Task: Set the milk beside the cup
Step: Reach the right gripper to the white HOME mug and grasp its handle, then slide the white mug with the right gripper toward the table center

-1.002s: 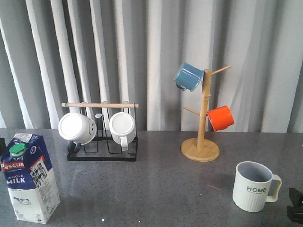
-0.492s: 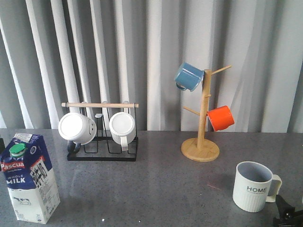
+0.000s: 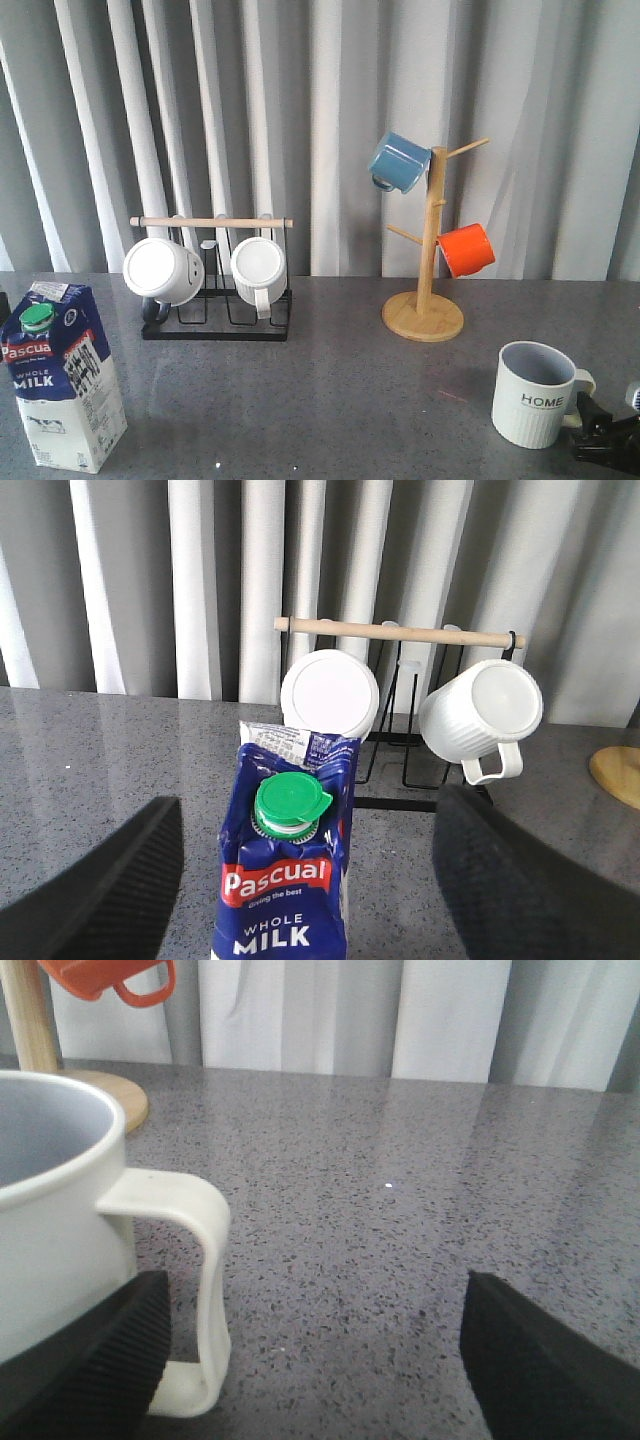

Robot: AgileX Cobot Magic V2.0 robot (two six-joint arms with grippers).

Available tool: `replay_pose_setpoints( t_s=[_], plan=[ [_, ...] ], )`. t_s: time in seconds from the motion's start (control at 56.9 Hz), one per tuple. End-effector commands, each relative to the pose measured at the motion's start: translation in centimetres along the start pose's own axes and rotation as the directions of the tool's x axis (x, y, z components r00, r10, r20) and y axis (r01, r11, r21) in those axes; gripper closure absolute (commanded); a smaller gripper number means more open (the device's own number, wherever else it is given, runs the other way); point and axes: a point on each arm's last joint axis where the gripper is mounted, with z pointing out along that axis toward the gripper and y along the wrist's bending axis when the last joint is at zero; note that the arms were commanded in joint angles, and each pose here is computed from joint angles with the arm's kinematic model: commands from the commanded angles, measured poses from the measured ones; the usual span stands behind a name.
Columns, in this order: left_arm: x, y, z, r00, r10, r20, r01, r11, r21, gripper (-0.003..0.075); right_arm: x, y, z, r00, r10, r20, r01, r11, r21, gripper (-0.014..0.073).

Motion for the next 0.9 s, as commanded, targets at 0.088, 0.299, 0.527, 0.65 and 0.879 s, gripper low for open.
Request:
replay_pose_setpoints(
  t_s=[0.088,0.299,0.527,0.65,0.879],
  plan=[
    [-2.0,-0.2,-0.5,0.992,-0.022,0.121,0.021,1.000,0.014,0.0225,-2.3,-0.3,2.0,0.994,-0.009,0.105,0.009,1.000,-0.007,0.0104],
    [-2.0,-0.2,-0.5,0.992,-0.022,0.121,0.021,1.000,0.014,0.0225,-3.1,1.3,4.0,0.995,0.006,0.095,0.005,0.993,-0.121,0.0550],
    [-2.0,-0.2,-0.5,0.992,-0.022,0.121,0.021,1.000,0.014,0.0225,-5.0,6.6,4.0,0.986,0.107,0.124,-0.081,0.977,-0.196,0.0601],
    [-2.0,-0.2,-0.5,0.992,-0.022,0.121,0.021,1.000,0.014,0.0225,-5.1,11.0,3.1,0.985,0.144,0.094,-0.122,0.970,-0.209,0.0601],
    [-2.0,-0.2,-0.5,0.992,-0.022,0.121,0.021,1.000,0.014,0.0225,-4.9,18.1,1.7,0.991,0.124,0.045,-0.110,0.966,-0.235,0.0601]
  ],
)
